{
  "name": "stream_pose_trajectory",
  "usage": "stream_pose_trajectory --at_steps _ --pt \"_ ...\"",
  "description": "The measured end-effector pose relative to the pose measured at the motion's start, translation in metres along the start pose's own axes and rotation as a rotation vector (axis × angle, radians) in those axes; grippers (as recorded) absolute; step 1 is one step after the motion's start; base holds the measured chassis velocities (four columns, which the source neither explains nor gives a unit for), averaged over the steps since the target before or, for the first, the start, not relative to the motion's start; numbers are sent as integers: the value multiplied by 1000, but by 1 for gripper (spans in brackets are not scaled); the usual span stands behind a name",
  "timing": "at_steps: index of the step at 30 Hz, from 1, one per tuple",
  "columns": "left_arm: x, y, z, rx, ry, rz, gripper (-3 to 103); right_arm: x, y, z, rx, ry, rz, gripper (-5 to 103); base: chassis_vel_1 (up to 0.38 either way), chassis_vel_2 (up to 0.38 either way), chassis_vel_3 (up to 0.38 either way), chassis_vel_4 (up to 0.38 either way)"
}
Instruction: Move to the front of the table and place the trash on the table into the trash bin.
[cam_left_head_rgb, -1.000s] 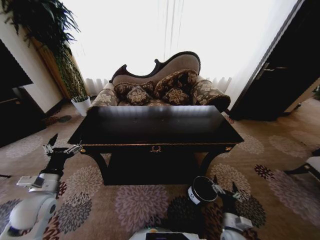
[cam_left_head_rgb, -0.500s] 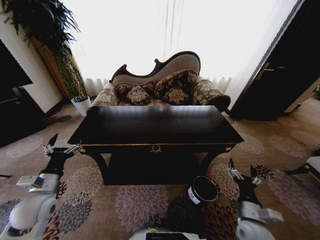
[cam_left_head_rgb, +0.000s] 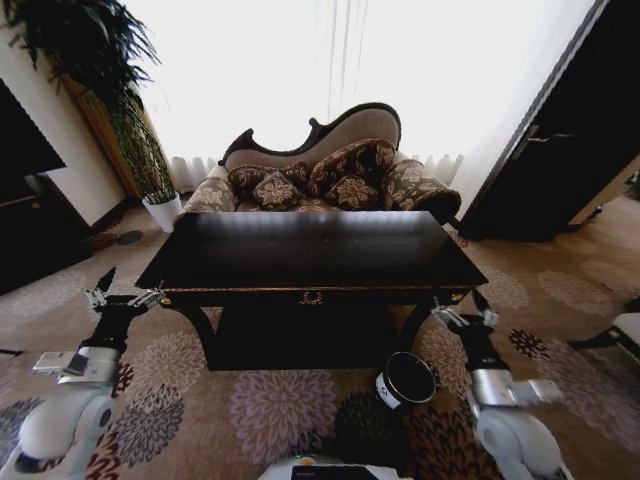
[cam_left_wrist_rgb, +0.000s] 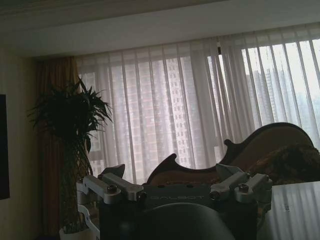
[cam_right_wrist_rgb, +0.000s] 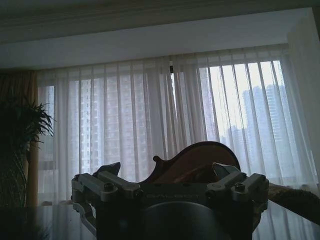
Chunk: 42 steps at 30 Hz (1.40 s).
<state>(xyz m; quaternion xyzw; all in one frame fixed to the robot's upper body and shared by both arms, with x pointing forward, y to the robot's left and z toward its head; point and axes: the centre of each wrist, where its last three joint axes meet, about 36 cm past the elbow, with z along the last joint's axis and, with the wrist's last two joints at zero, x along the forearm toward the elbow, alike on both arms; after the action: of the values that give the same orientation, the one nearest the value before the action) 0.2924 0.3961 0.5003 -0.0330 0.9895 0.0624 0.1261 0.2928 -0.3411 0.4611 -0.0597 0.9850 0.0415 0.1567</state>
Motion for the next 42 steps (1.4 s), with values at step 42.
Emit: stream_pose_trajectory --at_steps 42 --pt "0 0 0 0 0 0 100 4 2 3 -22 -5 19 100 0 0 0 0"
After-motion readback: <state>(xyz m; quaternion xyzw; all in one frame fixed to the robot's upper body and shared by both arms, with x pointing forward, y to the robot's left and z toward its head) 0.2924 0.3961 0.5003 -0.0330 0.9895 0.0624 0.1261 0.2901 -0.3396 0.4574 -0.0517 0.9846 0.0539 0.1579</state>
